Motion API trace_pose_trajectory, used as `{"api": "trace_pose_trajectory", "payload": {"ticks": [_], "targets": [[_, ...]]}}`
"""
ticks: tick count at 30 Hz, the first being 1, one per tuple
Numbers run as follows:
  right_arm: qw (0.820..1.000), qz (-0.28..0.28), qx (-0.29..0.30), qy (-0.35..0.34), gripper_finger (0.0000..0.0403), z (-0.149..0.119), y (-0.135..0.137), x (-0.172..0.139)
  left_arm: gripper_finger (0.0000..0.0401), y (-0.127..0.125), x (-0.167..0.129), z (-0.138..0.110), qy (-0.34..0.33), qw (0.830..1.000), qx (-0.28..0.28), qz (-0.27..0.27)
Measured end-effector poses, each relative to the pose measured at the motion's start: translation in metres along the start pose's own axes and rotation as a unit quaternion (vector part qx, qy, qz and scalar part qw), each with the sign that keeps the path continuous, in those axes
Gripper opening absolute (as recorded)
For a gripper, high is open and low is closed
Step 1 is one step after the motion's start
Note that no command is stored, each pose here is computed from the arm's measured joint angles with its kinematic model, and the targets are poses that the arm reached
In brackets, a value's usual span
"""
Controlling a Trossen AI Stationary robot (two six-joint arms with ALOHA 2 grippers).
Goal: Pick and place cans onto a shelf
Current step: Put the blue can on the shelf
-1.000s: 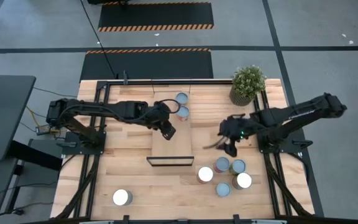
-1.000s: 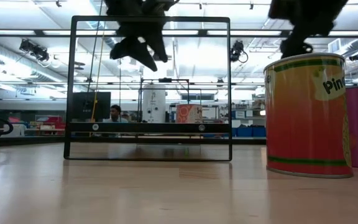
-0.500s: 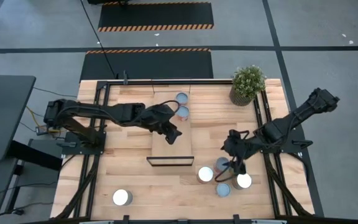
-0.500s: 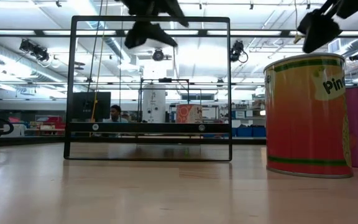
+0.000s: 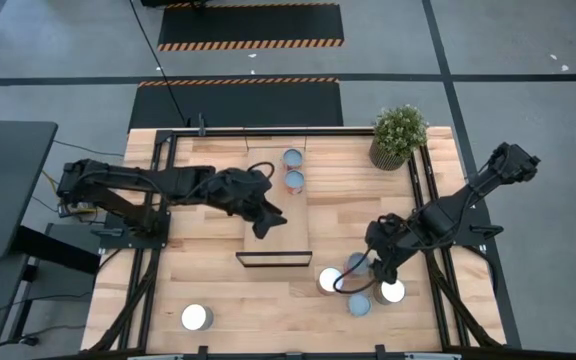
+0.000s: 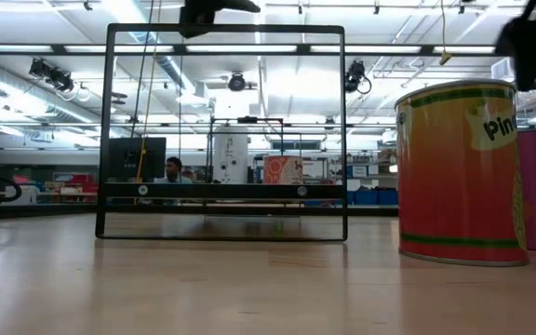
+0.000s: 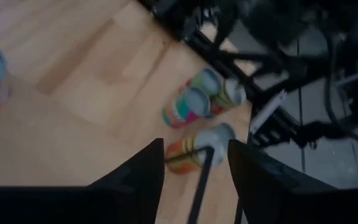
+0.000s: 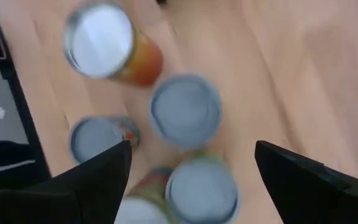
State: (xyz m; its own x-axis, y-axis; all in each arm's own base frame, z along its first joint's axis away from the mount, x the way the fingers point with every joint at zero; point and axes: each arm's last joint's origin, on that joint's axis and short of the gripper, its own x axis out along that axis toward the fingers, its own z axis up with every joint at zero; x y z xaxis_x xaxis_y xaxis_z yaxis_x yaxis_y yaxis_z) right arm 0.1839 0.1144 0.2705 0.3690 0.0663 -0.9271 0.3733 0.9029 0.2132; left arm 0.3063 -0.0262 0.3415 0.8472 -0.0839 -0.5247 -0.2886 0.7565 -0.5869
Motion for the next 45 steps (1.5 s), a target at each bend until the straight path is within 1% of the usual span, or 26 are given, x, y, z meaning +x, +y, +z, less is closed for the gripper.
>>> {"api": "trace_pose_trajectory", "payload": {"ticks": [2,4,7,8,10,14,16,20,24,30,33,39,45], "targets": [[0.999,-0.009,0.038,0.017,0.0348,-0.006,0.000,-0.001,0.0183,-0.004,0.000,-0.006,0.009,1.000,0.009,0.001],[0.995,-0.030,0.087,0.033,0.0348,-0.012,-0.001,-0.001,0.0183,-0.007,-0.002,-0.009,0.003,1.000,0.015,0.007],[0.983,-0.060,0.168,0.046,0.0348,-0.019,0.001,0.004,0.0183,-0.010,-0.002,-0.014,-0.001,0.999,0.025,0.025],[0.979,-0.062,0.191,0.048,0.0348,-0.020,0.003,0.006,0.0183,-0.010,-0.002,-0.015,-0.003,0.999,0.028,0.029],[0.971,-0.063,0.225,0.052,0.0348,-0.023,0.010,0.013,0.0183,-0.012,-0.002,-0.017,-0.006,0.999,0.038,0.031],[0.956,-0.093,0.270,0.059,0.0348,-0.032,0.020,0.026,0.0183,-0.013,-0.002,-0.018,-0.006,0.998,0.044,0.036],[0.952,-0.104,0.280,0.061,0.0348,-0.036,0.024,0.030,0.0183,-0.013,-0.002,-0.018,-0.007,0.998,0.044,0.036],[0.948,-0.122,0.286,0.060,0.0348,-0.040,0.033,0.027,0.0183,-0.013,-0.002,-0.018,-0.007,0.998,0.045,0.037],[0.946,-0.121,0.296,0.059,0.0348,-0.041,0.040,0.026,0.0183,-0.012,-0.002,-0.018,-0.009,0.998,0.045,0.040],[0.941,-0.135,0.304,0.061,0.0348,-0.045,0.045,0.036,0.0183,-0.010,-0.002,-0.016,-0.036,0.996,0.046,0.073],[0.940,-0.143,0.303,0.068,0.0348,-0.047,0.048,0.042,0.0183,-0.010,-0.002,-0.016,-0.037,0.995,0.046,0.074],[0.939,-0.138,0.303,0.087,0.0348,-0.049,0.054,0.051,0.0183,-0.009,-0.002,-0.017,-0.033,0.995,0.047,0.078],[0.937,-0.129,0.309,0.097,0.0348,-0.054,0.059,0.052,0.0183,-0.008,-0.003,-0.018,-0.026,0.995,0.048,0.084]]}}
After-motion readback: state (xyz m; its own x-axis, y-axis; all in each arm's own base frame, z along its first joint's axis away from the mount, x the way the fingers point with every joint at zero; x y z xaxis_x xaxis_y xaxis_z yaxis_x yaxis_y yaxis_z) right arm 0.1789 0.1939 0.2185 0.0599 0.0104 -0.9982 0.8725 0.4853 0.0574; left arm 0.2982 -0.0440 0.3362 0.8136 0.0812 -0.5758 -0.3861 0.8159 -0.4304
